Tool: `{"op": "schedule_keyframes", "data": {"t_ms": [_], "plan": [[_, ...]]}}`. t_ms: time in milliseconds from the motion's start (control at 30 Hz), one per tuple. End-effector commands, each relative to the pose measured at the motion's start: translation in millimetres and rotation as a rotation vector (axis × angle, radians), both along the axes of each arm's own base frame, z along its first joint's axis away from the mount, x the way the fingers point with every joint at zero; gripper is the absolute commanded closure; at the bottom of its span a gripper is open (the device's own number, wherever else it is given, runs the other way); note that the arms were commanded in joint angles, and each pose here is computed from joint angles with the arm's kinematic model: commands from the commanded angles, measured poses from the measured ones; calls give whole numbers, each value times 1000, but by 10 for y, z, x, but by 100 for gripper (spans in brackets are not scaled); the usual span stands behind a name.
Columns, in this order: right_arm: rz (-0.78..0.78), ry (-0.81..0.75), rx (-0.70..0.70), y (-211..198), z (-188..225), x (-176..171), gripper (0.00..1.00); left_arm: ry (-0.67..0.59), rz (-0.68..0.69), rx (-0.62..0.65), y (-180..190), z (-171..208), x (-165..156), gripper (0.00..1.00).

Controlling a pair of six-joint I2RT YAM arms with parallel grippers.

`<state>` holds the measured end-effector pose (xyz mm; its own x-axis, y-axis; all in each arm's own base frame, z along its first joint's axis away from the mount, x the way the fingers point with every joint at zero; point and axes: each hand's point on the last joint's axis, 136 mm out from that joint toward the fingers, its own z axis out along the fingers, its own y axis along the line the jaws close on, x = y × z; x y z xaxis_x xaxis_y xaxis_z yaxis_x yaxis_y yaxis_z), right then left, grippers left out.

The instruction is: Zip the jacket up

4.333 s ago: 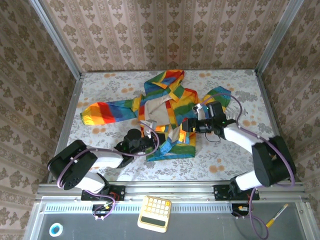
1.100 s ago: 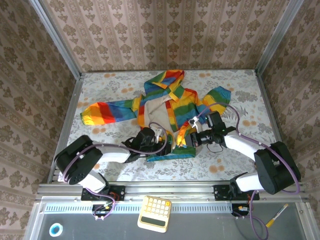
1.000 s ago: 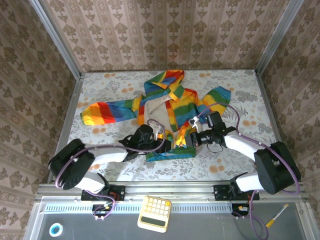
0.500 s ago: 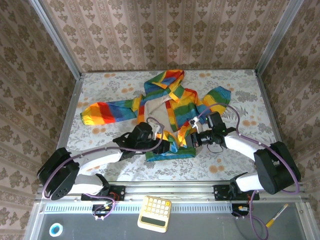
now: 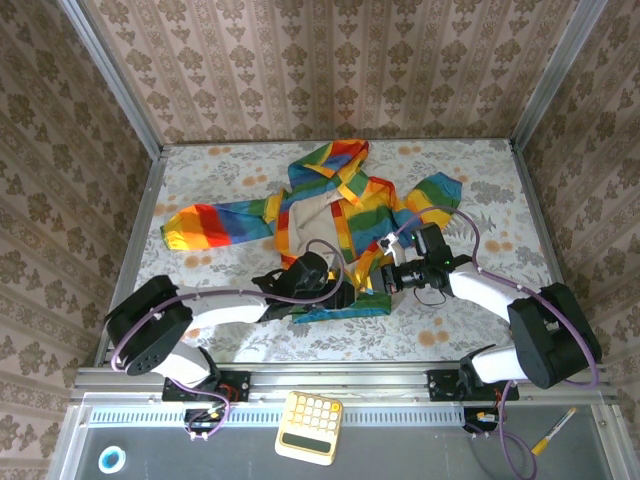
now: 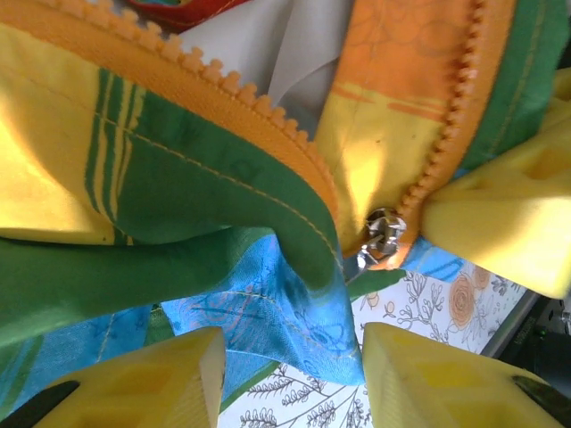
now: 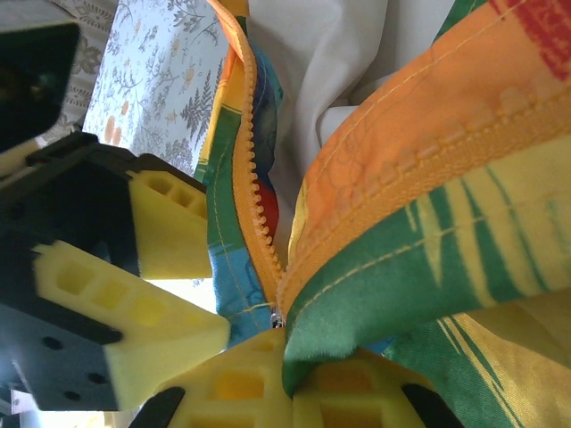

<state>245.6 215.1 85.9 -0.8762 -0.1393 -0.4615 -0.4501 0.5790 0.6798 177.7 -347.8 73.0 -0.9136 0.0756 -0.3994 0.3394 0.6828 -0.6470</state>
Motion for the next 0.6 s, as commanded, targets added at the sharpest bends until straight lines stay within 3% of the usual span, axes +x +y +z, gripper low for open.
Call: {"op": "schedule_keyframes", "data": {"t_ms": [0, 300, 433, 500, 567], "plan": [[9, -10, 4, -18, -23, -35, 100, -10, 19, -71, -180, 157, 73, 56], [14, -17, -1, -27, 7, -43, 100, -2, 14, -73, -220, 97, 105, 57], [15, -23, 0, -24, 37, -34, 100, 9, 14, -70, -209, 54, 106, 62], [15, -28, 1, -24, 67, -24, 100, 11, 8, -74, -199, 55, 100, 76], [18, -33, 3, -22, 111, -21, 100, -5, -4, -82, -169, 80, 100, 98]]}}
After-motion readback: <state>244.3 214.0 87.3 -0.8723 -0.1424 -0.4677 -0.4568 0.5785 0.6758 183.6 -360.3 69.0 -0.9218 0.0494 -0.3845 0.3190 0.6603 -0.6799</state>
